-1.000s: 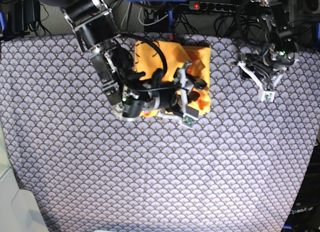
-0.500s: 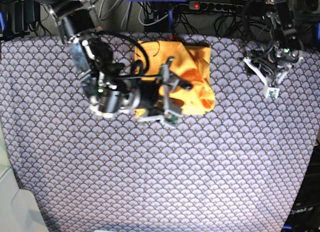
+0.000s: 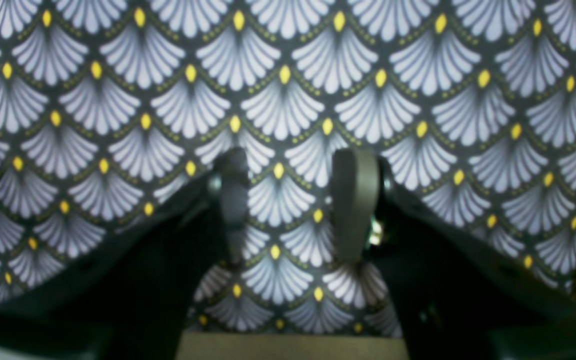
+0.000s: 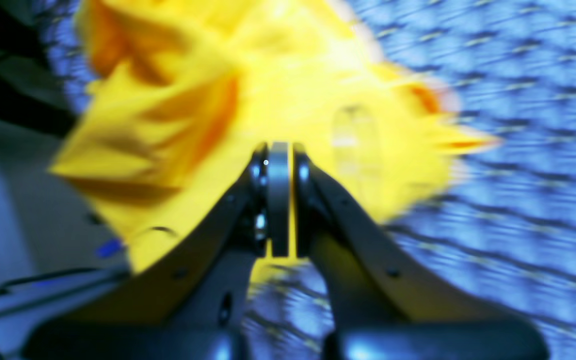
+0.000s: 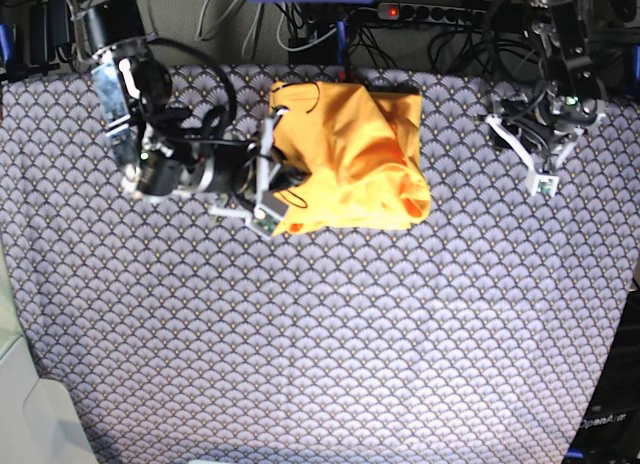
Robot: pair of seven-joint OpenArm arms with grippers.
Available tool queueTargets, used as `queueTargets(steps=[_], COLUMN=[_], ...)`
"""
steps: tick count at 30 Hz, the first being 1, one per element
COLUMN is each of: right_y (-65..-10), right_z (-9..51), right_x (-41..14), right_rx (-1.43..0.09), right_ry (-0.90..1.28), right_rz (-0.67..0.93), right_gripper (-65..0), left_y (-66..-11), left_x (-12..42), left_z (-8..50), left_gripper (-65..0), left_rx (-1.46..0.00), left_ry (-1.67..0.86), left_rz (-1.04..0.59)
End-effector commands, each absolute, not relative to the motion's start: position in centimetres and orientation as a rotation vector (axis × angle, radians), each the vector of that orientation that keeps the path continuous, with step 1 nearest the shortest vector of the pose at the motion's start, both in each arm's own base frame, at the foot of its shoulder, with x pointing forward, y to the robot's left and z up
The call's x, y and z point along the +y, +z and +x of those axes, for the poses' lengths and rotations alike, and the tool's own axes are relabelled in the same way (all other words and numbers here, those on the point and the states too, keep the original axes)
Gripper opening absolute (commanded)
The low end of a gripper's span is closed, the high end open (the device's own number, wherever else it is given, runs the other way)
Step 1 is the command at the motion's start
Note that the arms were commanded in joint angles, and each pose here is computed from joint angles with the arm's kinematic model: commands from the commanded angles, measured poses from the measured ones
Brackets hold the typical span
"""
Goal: Fold the T-shirt properly
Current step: 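Release the fabric and withdraw the right gripper from the stack, then grasp the stack edge with the left gripper and tuck it under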
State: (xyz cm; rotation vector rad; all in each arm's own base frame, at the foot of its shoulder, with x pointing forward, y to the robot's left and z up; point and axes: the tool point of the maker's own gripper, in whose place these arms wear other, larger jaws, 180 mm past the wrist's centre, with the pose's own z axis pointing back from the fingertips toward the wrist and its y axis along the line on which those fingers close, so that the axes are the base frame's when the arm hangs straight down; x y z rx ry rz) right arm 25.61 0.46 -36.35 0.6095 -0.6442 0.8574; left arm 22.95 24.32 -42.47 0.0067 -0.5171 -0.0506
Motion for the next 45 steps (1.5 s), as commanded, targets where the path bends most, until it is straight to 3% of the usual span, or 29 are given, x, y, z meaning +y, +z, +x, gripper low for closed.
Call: queueTargets(steps=[1, 8, 16, 21, 28, 33, 39, 45], right_y=[-35.7, -37.1, -30.2, -30.2, -30.7, -31.3, -31.5, -32.1], right_z=[26.3, 22.2, 19.4, 19.7, 22.7, 25.3, 26.8, 26.1], right_x=[1.1, 5.7, 9.4, 9.1, 5.0, -0.5, -5.2, -5.0], right_rx=[-0.676, -0.576, -0.752, -0.741, -0.758, -0.774, -0.776, -0.756], right_ry=[0.854, 0.985, 1.188, 1.214, 1.116, 0.973, 0.896, 0.891], right_rz=[0.635, 0.730, 0.781, 0.743, 0.637, 0.522, 0.419, 0.432], right_gripper=[-65.0, -65.0, -65.0, -65.0, -65.0, -65.0, -65.0, -65.0], left_y=[-41.5, -41.9, -41.7, -42.0, -41.7, -42.2, -41.2, -39.3], left_x=[24.7, 24.9, 25.0, 25.1, 26.6, 27.8, 25.9, 21.0], left_z=[23.7, 23.1, 23.1, 22.5, 22.1, 20.0, 18.7, 20.3], left_gripper=[-37.5, -37.6, -37.7, -37.7, -37.7, -37.8, -37.9, -37.9], left_rx=[-0.553, -0.537, -0.541, -0.525, -0.511, -0.422, -0.369, -0.467], left_ry=[-0.057, -0.058, -0.060, -0.062, -0.085, -0.187, -0.428, -0.475], left_rz=[0.019, 0.023, 0.028, 0.029, 0.067, 0.092, 0.066, 0.020])
